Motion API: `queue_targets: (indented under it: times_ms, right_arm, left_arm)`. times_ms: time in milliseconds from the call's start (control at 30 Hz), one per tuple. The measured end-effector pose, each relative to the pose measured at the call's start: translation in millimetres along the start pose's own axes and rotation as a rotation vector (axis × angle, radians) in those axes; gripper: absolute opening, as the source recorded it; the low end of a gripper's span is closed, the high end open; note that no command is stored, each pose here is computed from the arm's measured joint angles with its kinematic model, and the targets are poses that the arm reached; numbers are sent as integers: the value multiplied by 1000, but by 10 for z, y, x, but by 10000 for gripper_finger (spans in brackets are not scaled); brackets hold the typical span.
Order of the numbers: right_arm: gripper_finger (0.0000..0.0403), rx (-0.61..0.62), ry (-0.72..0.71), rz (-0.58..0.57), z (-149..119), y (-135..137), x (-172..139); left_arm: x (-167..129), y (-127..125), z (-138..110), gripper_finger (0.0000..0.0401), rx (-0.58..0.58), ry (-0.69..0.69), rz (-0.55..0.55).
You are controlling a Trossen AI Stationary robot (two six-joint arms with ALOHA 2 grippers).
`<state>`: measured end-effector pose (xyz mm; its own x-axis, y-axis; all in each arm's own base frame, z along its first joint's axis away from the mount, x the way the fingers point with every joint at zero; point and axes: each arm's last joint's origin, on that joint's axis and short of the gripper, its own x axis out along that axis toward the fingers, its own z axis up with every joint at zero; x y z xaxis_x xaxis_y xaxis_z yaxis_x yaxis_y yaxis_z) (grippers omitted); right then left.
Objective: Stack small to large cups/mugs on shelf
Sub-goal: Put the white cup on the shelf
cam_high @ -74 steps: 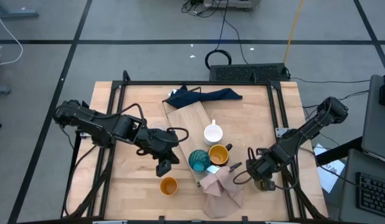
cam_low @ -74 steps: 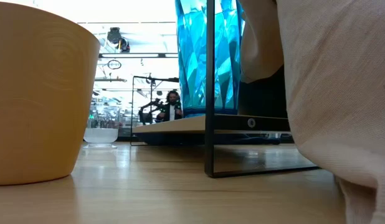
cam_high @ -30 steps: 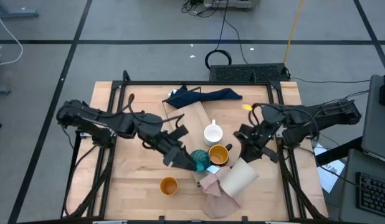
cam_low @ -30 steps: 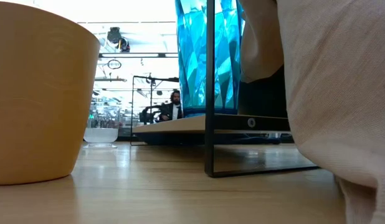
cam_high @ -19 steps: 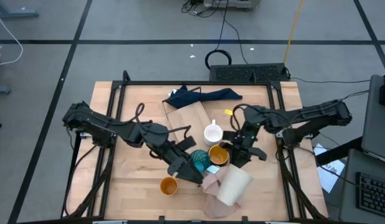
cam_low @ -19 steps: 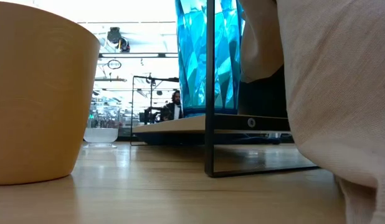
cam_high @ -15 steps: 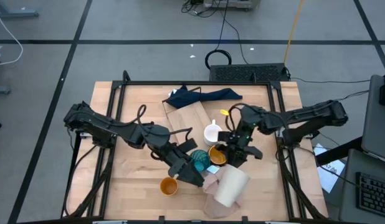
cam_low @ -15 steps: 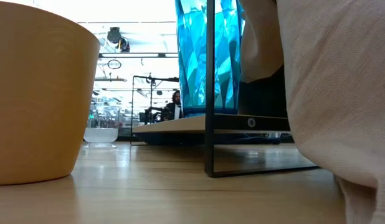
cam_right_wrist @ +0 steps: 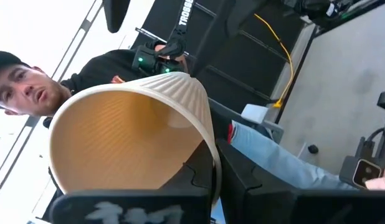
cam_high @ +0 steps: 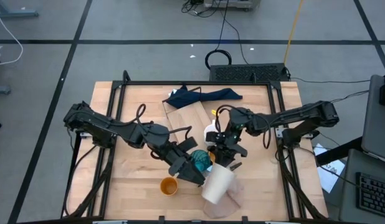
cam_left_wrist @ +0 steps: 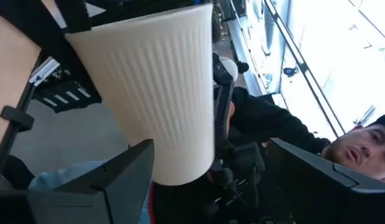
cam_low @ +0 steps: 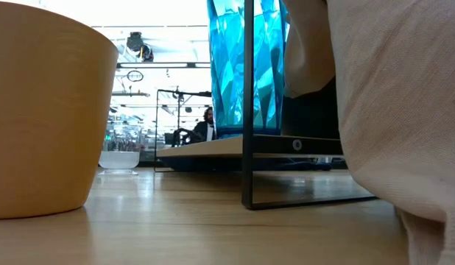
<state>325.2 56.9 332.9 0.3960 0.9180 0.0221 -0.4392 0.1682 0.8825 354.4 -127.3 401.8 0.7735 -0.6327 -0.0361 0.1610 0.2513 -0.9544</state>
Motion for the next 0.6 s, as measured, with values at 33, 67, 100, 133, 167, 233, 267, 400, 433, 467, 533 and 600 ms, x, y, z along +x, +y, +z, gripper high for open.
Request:
queue_targets:
  times_ms: [33, 67, 100, 133, 167, 233, 267, 400, 433, 467, 533, 600]
  right_arm:
    - [0, 2, 1, -1, -1, -3, 1]
    - [0, 2, 1, -1, -1, -3, 1]
    - [0, 1, 0, -1, 0, -1, 0]
    - [0, -1, -7, -3, 6, -1, -8]
    - [0, 0, -17, -7, 12, -2, -13]
    - [0, -2, -25, -2, 21, 5, -18]
    - [0, -2, -30, 2, 30, 11, -26]
    - [0, 1, -44, 3, 47, 19, -47]
    - [0, 6, -43, 2, 47, 15, -48]
    - [0, 8, -44, 1, 49, 14, -52]
    - [0, 8, -48, 0, 53, 13, -58]
    - [0, 7, -56, -4, 56, 12, -59]
  left_arm:
    - [0, -1, -1, 312, -10, 2, -1]
    - [0, -1, -3, 312, -16, 6, -2]
    - [-1, 1, -4, 312, -24, 7, 1]
    - [-1, 7, -6, 312, -34, 9, 7]
    - [-1, 12, -8, 312, -45, 10, 12]
    - [-1, 13, -6, 312, -61, 5, 14]
    - [-1, 12, -5, 312, -71, 0, 15]
    - [5, 5, -25, 312, -115, 0, 16]
    - [9, 3, -37, 312, -118, 1, 17]
    - [13, 1, -49, 312, -124, 5, 18]
    - [20, -6, -67, 312, -152, 10, 16]
    - [22, -4, -75, 312, -175, 16, 19]
